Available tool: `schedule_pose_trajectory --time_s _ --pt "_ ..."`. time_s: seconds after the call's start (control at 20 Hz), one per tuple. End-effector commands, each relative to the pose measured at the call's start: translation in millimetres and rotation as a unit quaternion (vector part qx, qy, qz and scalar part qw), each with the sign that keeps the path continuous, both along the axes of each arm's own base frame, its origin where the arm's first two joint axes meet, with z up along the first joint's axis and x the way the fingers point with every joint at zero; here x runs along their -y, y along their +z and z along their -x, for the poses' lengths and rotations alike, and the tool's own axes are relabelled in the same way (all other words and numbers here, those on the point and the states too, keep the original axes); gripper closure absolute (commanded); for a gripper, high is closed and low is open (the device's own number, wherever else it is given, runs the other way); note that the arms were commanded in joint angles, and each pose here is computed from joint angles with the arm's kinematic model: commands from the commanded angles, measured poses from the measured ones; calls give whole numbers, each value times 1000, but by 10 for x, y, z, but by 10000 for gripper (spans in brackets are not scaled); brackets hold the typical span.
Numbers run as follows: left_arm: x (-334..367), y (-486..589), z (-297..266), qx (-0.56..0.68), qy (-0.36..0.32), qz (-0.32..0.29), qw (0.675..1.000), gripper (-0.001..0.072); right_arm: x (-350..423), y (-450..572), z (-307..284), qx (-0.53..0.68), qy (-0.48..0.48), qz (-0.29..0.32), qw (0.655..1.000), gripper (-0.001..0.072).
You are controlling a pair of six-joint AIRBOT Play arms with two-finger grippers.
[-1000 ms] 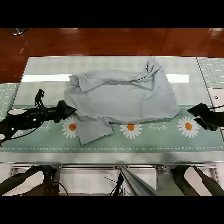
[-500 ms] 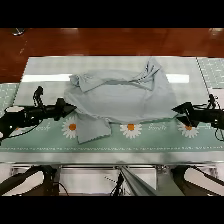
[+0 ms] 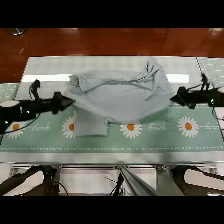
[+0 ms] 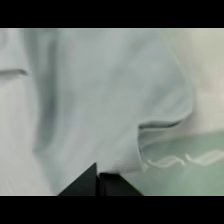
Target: Fold the shirts.
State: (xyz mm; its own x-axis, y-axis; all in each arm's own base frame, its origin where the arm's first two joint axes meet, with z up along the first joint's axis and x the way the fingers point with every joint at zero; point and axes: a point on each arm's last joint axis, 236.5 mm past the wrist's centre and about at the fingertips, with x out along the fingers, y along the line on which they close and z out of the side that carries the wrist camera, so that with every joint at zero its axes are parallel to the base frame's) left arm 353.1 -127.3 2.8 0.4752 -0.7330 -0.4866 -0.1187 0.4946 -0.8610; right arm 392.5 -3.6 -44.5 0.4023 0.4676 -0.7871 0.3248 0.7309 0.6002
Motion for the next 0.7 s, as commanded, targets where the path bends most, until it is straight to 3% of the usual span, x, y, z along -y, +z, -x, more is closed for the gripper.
schedule_pose_trajectory --time_s 0.0,0.15,0.3,0.45,0.65 --pt "-13 1213 -486 145 1 24 989 692 56 1119 -442 86 61 60 993 677" --pt "-80 3200 -638 371 18 8 928 692 27 3194 -715 305 57 143 940 677" --pt "-148 4572 -174 514 41 -89 852 692 -158 4830 -88 474 45 216 853 677" --pt "-366 5277 489 573 100 -225 782 692 -263 5620 854 558 13 283 780 677" --pt "-740 5715 1557 601 203 -353 688 693 -534 5871 1930 593 14 325 736 677"
